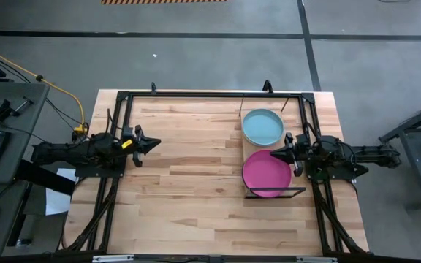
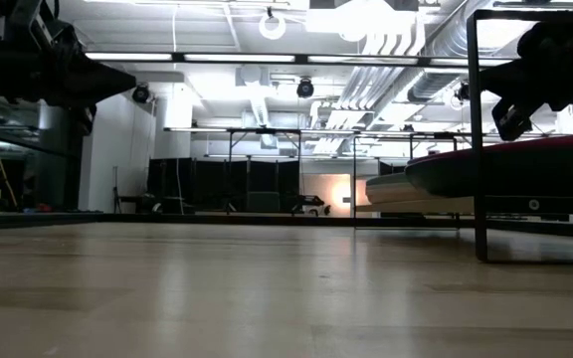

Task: Place and stack plates onto a shelf
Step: Return to Home Position

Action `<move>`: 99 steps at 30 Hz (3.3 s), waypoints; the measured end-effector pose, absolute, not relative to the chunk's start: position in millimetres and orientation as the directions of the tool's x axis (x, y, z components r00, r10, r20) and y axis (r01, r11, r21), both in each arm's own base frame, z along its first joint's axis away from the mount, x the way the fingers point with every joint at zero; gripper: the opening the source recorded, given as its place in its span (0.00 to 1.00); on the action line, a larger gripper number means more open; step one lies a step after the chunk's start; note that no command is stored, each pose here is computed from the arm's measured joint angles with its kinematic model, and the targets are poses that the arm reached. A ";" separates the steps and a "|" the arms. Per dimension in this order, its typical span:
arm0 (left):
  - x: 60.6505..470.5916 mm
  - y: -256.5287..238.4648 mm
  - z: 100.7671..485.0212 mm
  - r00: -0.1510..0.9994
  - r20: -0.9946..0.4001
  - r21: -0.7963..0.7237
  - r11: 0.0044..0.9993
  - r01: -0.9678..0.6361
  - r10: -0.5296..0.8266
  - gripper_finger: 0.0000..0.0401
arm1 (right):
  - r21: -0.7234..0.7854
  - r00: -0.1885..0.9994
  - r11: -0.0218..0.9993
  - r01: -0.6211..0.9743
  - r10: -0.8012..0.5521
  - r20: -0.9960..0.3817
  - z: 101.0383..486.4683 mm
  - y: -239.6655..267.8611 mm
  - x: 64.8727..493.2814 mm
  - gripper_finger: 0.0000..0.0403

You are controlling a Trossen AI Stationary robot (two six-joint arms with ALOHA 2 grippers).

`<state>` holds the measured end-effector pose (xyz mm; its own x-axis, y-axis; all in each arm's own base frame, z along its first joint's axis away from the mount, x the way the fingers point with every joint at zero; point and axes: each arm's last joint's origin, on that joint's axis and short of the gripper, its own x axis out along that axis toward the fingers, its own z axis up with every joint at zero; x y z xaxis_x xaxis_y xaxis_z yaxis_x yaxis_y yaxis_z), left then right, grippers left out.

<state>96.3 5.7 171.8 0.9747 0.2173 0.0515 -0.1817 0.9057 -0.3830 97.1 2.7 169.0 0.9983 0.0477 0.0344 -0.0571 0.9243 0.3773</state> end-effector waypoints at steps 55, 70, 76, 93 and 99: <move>98.7 3.0 169.4 0.982 0.023 -0.378 0.911 -0.167 0.190 0.00 | 0.375 0.999 0.926 -0.051 0.047 0.020 167.6 2.7 97.6 0.00; 98.7 3.0 169.4 0.981 0.023 -0.378 0.911 -0.168 0.191 0.00 | 0.375 0.999 0.926 -0.051 0.047 0.020 167.6 2.7 97.6 0.00; 98.7 3.0 169.5 0.981 0.023 -0.378 0.911 -0.168 0.191 0.00 | 0.375 0.999 0.926 -0.051 0.047 0.020 167.6 2.7 97.6 0.00; 98.7 3.0 169.7 0.981 0.024 -0.378 0.911 -0.168 0.191 0.00 | 0.375 0.999 0.926 -0.051 0.047 0.020 167.6 2.7 97.6 0.00; 98.7 3.0 169.6 0.981 0.024 -0.378 0.911 -0.168 0.191 0.00 | 0.375 0.999 0.926 -0.051 0.047 0.020 167.6 2.7 97.6 0.00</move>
